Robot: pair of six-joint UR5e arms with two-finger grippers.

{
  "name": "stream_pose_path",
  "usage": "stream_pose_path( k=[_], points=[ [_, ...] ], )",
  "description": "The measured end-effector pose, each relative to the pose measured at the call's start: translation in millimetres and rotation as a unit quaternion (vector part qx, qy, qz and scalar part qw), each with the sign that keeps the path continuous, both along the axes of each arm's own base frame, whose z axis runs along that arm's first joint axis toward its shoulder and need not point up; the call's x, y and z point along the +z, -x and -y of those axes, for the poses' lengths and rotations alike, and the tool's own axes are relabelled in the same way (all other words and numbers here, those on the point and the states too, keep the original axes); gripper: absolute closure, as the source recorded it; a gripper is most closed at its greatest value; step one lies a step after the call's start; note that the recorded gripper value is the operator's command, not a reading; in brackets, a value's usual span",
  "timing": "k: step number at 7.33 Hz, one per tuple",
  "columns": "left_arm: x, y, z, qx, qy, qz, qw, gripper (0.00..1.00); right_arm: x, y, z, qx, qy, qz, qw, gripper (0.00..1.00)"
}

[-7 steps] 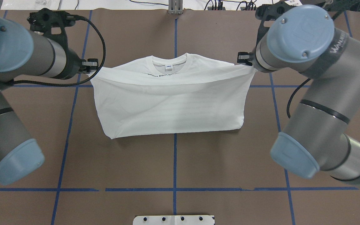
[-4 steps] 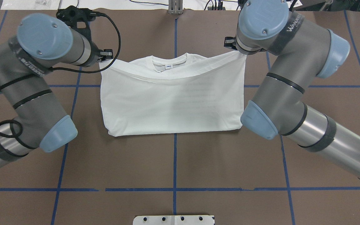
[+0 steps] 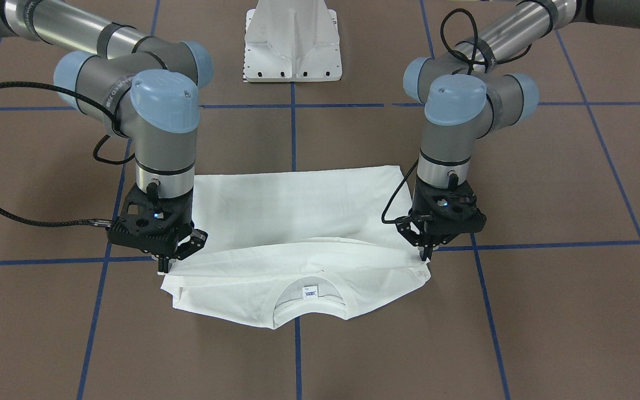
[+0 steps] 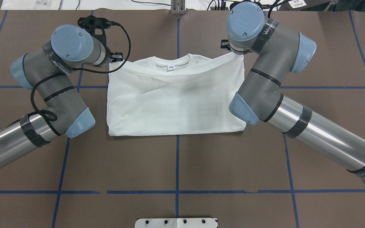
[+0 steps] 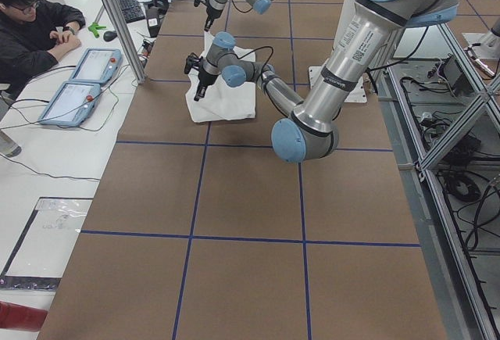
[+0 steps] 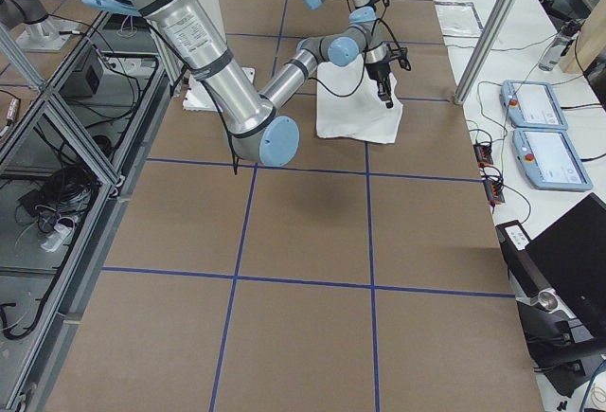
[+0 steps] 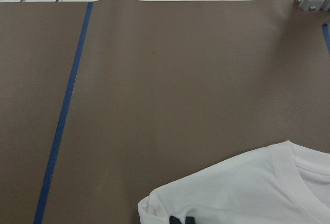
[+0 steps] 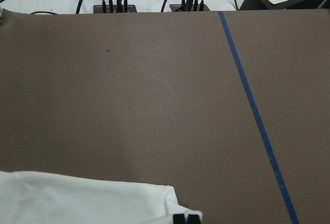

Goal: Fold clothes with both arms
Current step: 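Release the hem at the collar and raise both grippers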

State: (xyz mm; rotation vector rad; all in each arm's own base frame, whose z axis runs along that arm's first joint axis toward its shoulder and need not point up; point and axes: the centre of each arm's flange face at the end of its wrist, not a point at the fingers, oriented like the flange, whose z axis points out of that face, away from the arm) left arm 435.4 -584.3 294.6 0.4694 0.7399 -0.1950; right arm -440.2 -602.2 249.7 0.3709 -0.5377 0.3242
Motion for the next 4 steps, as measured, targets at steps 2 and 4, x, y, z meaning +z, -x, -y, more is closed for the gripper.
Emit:
stream_pose_path(
  k=[2,4],
  points=[
    [8,-3,4,0.003,-0.003,0.002,1.0000,1.00,19,16,11,-0.004,-0.001,-0.003,1.0000,1.00],
    [9,-4,4,0.005,-0.003,0.002,1.0000,0.01,25,23,11,-0.012,-0.004,-0.006,0.9999,0.01]
  ],
)
